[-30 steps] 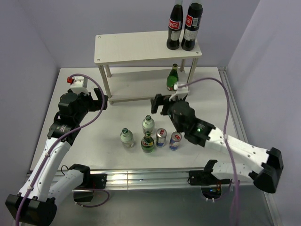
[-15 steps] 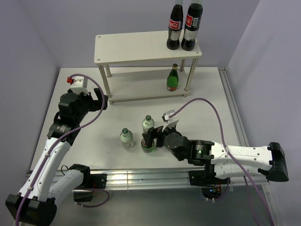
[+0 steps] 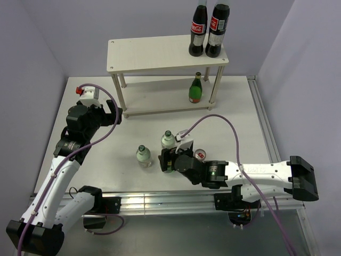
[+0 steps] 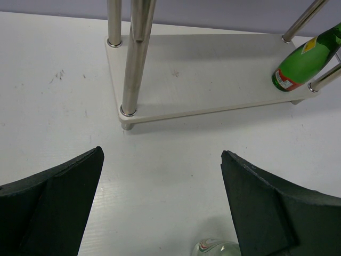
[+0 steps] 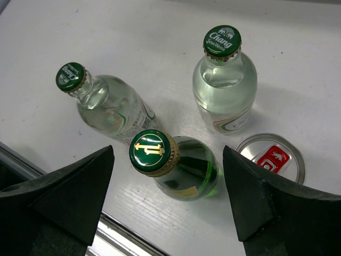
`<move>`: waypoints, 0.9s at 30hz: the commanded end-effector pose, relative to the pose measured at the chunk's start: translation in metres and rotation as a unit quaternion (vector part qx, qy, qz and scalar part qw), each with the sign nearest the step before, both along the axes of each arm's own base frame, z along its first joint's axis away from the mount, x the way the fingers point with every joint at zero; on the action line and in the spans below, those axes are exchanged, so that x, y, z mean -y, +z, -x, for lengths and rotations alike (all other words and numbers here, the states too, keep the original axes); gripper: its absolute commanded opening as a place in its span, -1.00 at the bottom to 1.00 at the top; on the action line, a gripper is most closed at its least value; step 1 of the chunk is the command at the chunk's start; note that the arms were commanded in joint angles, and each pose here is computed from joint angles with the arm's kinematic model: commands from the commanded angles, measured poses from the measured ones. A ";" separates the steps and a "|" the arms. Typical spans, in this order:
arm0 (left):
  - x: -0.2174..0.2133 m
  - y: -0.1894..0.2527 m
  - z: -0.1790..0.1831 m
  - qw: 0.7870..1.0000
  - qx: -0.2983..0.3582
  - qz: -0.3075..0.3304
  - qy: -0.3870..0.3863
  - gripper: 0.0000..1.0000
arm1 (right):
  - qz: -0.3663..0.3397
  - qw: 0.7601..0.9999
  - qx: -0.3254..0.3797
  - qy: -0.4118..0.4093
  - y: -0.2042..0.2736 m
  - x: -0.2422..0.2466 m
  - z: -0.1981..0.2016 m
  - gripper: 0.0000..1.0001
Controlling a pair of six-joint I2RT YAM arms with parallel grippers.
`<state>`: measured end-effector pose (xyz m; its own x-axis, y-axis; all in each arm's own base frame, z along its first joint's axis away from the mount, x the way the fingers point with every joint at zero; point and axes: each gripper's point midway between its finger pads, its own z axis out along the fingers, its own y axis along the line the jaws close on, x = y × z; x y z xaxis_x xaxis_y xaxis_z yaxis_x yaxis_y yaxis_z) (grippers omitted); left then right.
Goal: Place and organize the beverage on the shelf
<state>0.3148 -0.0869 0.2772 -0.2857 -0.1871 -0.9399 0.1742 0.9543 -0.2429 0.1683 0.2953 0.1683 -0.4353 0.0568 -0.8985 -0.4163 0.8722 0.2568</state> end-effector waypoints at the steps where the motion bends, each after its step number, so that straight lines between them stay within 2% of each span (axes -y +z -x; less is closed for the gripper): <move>1: 0.000 0.010 -0.002 1.000 0.022 -0.003 -0.001 0.98 | -0.021 1.000 0.014 -0.014 0.011 -0.010 -0.006 0.77; 3: 0.000 0.011 -0.002 1.000 0.023 -0.003 -0.001 0.98 | -0.011 1.000 0.016 -0.019 0.007 -0.010 -0.008 0.68; 4: 0.000 0.011 -0.002 1.000 0.024 -0.003 -0.001 0.98 | -0.007 1.000 0.017 -0.021 0.005 -0.010 -0.008 0.53; 7: 0.000 0.011 -0.002 1.000 0.023 -0.002 -0.001 0.98 | -0.014 0.999 0.023 -0.028 0.008 -0.014 -0.012 0.29; 18: 0.001 0.012 -0.002 1.000 0.024 -0.001 -0.004 0.98 | 0.003 0.999 0.036 -0.037 0.008 -0.018 -0.017 0.13; 26: 0.002 0.010 -0.002 1.000 0.022 -0.001 -0.005 0.98 | 0.011 0.998 0.042 -0.037 0.007 -0.021 -0.020 -0.50; 27: 0.001 0.010 -0.003 1.000 0.023 -0.001 -0.004 0.98 | 0.013 0.998 0.042 -0.035 0.007 -0.023 -0.020 -0.76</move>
